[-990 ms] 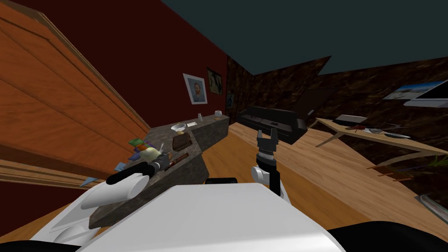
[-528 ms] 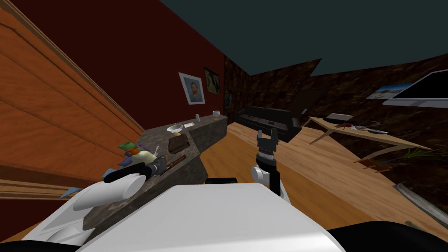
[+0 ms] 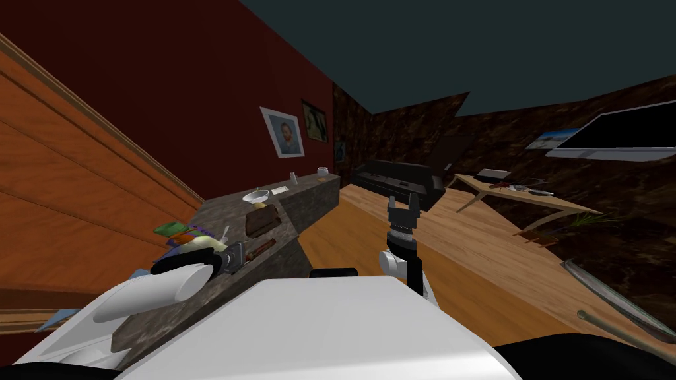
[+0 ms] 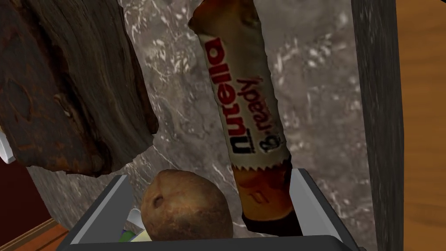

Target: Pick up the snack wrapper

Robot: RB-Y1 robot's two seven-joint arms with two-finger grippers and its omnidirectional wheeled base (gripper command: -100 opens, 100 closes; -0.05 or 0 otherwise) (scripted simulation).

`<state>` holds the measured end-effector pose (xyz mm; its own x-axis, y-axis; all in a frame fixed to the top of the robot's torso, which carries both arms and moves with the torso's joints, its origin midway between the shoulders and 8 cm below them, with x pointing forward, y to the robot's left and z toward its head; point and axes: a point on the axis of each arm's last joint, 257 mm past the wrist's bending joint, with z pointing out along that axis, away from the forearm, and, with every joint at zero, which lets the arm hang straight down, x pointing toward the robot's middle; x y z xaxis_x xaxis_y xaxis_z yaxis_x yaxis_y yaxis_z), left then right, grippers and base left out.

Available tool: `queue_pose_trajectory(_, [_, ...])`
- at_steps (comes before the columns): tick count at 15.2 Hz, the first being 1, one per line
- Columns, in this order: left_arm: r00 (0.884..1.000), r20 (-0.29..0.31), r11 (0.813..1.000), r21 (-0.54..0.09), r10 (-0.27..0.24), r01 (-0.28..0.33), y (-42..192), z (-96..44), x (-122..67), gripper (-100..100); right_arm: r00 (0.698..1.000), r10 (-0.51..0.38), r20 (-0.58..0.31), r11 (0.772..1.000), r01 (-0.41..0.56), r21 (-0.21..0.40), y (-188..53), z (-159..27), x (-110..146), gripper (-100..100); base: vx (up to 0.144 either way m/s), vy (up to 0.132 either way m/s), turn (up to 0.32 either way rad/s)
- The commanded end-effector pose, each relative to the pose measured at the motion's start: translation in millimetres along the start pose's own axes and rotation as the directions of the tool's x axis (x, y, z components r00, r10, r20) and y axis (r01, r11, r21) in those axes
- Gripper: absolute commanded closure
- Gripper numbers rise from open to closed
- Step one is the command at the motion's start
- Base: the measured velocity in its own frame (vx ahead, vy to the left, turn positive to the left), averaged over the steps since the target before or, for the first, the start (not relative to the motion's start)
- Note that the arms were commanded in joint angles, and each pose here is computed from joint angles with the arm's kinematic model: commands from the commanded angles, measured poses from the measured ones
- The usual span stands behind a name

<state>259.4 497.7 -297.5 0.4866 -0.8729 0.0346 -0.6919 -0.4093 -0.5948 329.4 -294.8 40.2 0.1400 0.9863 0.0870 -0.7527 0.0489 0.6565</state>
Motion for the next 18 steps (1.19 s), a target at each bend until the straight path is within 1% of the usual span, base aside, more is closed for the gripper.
queue_pose_trajectory(1, [0.999,0.019,0.998,-0.049,-0.036,0.037,10,-1.4,-10.6,-100,1.0,0.0,0.0,1.0,0.0,0.0,0,0.0,0,0,0.028,0.004,-0.122])
queue_pose_trajectory(3, [0.999,0.029,0.997,-0.074,-0.036,0.038,16,-1.9,-13.0,-100,1.0,0.0,0.0,1.0,0.0,0.0,0,0.0,0,0,0.026,0.007,-0.086])
queue_pose_trajectory(4, [0.997,0.04,0.993,-0.101,-0.065,0.068,21,-4.0,-19.6,-100,1.0,0.0,0.0,1.0,0.0,0.0,0,0.0,0,0,0.026,0.007,-0.11])
queue_pose_trajectory(6, [0.997,0.051,0.99,-0.126,-0.063,0.069,28,-4.9,-22.0,-100,1.0,0.0,0.0,1.0,0.0,0.0,0,0.0,0,0,0.026,0.008,-0.088])
queue_pose_trajectory(7, [0.994,0.062,0.984,-0.149,-0.091,0.099,32,-7.2,-27.8,-100,1.0,0.0,0.0,1.0,0.0,0.0,0,0.0,0,0,0.027,0.008,-0.102])
queue_pose_trajectory(9, [0.993,0.073,0.98,-0.174,-0.089,0.1,39,-8.4,-30.0,-100,1.0,0.0,0.0,1.0,0.0,0.0,0,0.0,0,0,0.028,0.011,-0.09])
queue_pose_trajectory(10, [0.99,0.087,0.971,-0.2,-0.113,0.129,45,-11.3,-35.7,-100,1.0,0.0,0.0,1.0,0.0,0.0,0,0.0,0,0,0.027,0.011,-0.111])
queue_pose_trajectory(11, [0.989,0.095,0.967,-0.217,-0.111,0.13,49,-12.4,-37.2,-100,1.0,0.0,0.0,1.0,0.0,0.0,0,0.0,0,0,0.029,0.012,-0.114])
queue_pose_trajectory(12, [0.989,0.095,0.967,-0.217,-0.111,0.13,49,-12.4,-37.2,-100,1.0,0.0,0.0,1.0,0.0,0.0,0,0.0,0,0,0.021,0.009,-0.035])
queue_pose_trajectory(13, [0.985,0.111,0.956,-0.248,-0.133,0.157,57,-15.9,-42.7,-100,1.0,0.0,0.0,1.0,0.0,0.0,0,0.0,0,0,0.027,0.007,-0.092])
queue_pose_trajectory(14, [0.985,0.115,0.954,-0.257,-0.131,0.157,59,-16.6,-43.4,-100,1.0,0.0,0.0,1.0,0.0,0.0,0,0.0,0,0,0.031,0.009,-0.109])
queue_pose_trajectory(15, [0.98,0.129,0.943,-0.279,-0.151,0.182,64,-19.6,-47.7,-100,1.0,0.0,0.0,1.0,0.0,0.0,0,0.0,0,0,0.033,0.014,-0.111])
queue_pose_trajectory(16, [0.98,0.135,0.939,-0.292,-0.149,0.183,68,-20.9,-48.8,-100,1.0,0.0,0.0,1.0,0.0,0.0,0,0.0,0,0,0.035,0.02,-0.093])
queue_pose_trajectory(17, [0.975,0.148,0.927,-0.313,-0.166,0.205,73,-23.9,-52.6,-100,1.0,0.0,0.0,1.0,0.0,0.0,0,0.0,0,0,0.035,0.024,-0.12])
queue_pose_trajectory(18, [0.974,0.153,0.923,-0.323,-0.164,0.206,76,-25.0,-53.5,-100,1.0,0.0,0.0,1.0,0.0,0.0,0,0.0,0,0,0.033,0.024,-0.092])
